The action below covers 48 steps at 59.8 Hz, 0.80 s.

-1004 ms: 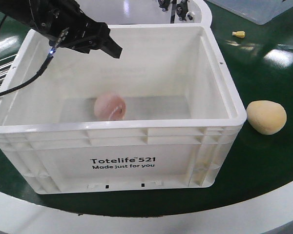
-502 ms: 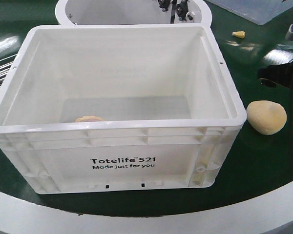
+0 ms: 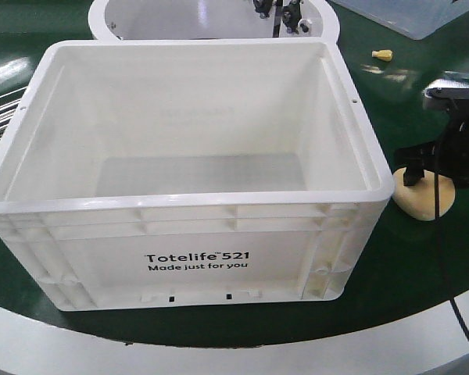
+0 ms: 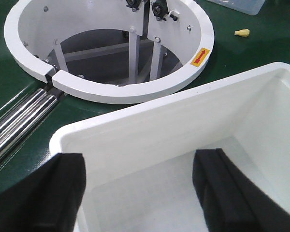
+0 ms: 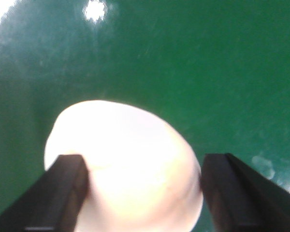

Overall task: Place moving items into box and shelve
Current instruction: 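Grasp the tan ball beside the tote with the right gripper, then carry the tan ball over the tote with the right gripper and release it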

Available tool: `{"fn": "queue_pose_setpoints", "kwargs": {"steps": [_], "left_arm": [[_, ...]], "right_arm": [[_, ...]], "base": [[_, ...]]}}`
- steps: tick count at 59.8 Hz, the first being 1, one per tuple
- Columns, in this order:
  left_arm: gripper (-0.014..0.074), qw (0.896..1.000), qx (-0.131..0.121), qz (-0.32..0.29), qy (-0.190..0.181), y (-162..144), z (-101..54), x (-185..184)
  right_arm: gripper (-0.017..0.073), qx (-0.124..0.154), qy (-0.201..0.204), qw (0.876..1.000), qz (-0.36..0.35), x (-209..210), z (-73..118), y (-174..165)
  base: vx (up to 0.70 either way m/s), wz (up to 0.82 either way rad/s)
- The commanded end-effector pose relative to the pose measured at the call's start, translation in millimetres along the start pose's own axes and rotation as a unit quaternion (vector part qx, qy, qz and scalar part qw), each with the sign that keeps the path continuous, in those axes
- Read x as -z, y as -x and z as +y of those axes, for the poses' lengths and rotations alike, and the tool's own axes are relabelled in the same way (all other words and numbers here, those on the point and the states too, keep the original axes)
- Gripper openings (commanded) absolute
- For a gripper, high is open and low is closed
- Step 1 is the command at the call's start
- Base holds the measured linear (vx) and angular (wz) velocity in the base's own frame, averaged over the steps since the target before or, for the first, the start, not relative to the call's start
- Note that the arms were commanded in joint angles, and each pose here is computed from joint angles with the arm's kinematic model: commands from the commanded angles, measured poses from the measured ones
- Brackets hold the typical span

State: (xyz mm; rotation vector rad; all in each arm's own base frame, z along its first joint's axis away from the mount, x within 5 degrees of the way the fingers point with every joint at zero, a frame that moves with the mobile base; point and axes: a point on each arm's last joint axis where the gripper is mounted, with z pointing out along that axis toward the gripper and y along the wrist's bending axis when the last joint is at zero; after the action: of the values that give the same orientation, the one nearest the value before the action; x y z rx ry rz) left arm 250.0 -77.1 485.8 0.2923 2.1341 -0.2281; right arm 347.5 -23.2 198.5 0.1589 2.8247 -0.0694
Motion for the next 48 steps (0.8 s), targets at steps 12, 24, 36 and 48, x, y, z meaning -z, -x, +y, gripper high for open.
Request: {"fn": "queue_pose_setpoints", "kwargs": {"steps": [12,24,36,48], "left_arm": [[0.0492,0.998,0.008,-0.06,-0.004,11.5,-1.6,18.6],[0.0403,0.996,0.008,-0.094,-0.004,17.6,-1.7,19.5],[0.0328,0.994,0.008,-0.108,-0.005,20.0,-1.7,20.0],[0.0309,0.994,0.007,-0.107,-0.004,19.9,-1.6,20.0]], "right_arm": [[-0.0017,0.01,-0.006,1.0,-0.024,18.7,-3.6,6.7],[-0.0009,0.008,-0.005,0.998,-0.055,44.4,-4.9,6.3],[-0.0005,-0.002,0.001,0.981,-0.195,146.6,-9.4,10.3],[-0.0003,0.01,0.084,0.932,-0.353,275.2,-1.4,-2.1]], "base": [[0.0,0.0],[0.0,0.0],[0.0,0.0],[0.0,0.0]]}}
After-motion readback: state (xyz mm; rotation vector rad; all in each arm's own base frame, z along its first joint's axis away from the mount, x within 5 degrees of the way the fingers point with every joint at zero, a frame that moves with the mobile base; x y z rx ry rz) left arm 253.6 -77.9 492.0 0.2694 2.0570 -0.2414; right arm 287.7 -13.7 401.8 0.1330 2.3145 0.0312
